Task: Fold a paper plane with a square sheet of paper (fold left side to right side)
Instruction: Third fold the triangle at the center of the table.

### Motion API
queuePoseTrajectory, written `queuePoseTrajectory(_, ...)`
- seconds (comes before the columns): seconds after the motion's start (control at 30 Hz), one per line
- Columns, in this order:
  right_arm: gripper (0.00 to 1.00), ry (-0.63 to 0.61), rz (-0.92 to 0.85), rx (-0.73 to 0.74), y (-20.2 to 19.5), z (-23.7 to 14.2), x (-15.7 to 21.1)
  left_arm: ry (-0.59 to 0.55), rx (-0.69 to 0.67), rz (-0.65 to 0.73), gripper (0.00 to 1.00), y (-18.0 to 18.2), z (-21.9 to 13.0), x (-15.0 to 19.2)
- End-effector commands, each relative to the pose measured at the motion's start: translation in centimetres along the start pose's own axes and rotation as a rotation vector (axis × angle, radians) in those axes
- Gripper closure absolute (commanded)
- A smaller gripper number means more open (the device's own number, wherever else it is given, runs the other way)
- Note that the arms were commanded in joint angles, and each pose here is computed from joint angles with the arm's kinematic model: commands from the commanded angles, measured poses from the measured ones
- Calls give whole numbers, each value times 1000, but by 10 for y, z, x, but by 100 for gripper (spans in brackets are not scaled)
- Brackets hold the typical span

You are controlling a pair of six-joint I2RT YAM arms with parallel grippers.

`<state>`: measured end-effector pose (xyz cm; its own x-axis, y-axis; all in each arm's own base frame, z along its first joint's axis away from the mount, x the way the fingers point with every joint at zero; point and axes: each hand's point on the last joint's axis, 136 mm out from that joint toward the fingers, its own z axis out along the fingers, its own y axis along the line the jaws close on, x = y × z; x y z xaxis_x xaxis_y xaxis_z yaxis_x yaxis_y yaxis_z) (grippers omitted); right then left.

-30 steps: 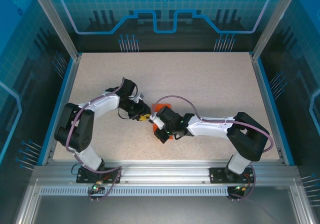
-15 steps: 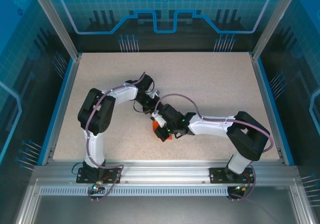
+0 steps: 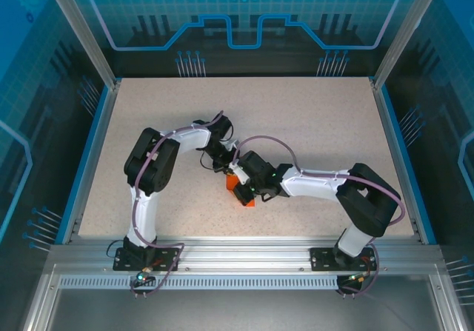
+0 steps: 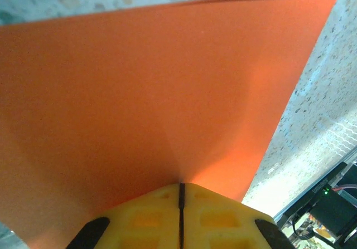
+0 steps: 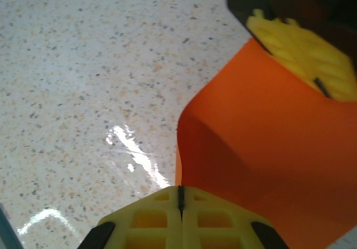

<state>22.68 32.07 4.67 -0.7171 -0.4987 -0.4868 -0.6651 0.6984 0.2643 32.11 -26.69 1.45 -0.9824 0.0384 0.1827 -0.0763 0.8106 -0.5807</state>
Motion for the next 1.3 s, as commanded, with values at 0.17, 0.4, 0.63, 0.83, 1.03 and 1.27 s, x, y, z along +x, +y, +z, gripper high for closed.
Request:
queuePoseTrajectory(0.17, 100, 9, 70, 106, -34, -2, 3, 40, -89, -2, 92, 19, 16, 7)
queuePoseTrajectory(0.4, 100, 27, 109, 151, -48, 3, 4, 41, -90, -4, 92, 18, 17, 8)
queuePoseTrajectory(0.63, 100, 38, 145, 190, -58, 7, 6, 43, -94, -6, 92, 19, 18, 9)
queuePoseTrajectory(0.83, 100, 31, 163, 207, -63, 6, 5, 44, -94, -8, 92, 19, 19, 10)
queuePoseTrajectory(1.03, 100, 29, 172, 220, -66, 6, 5, 46, -94, -10, 92, 20, 20, 9)
queuePoseTrajectory(1.27, 100, 26, 184, 232, -70, 7, 4, 49, -96, -12, 92, 21, 22, 10)
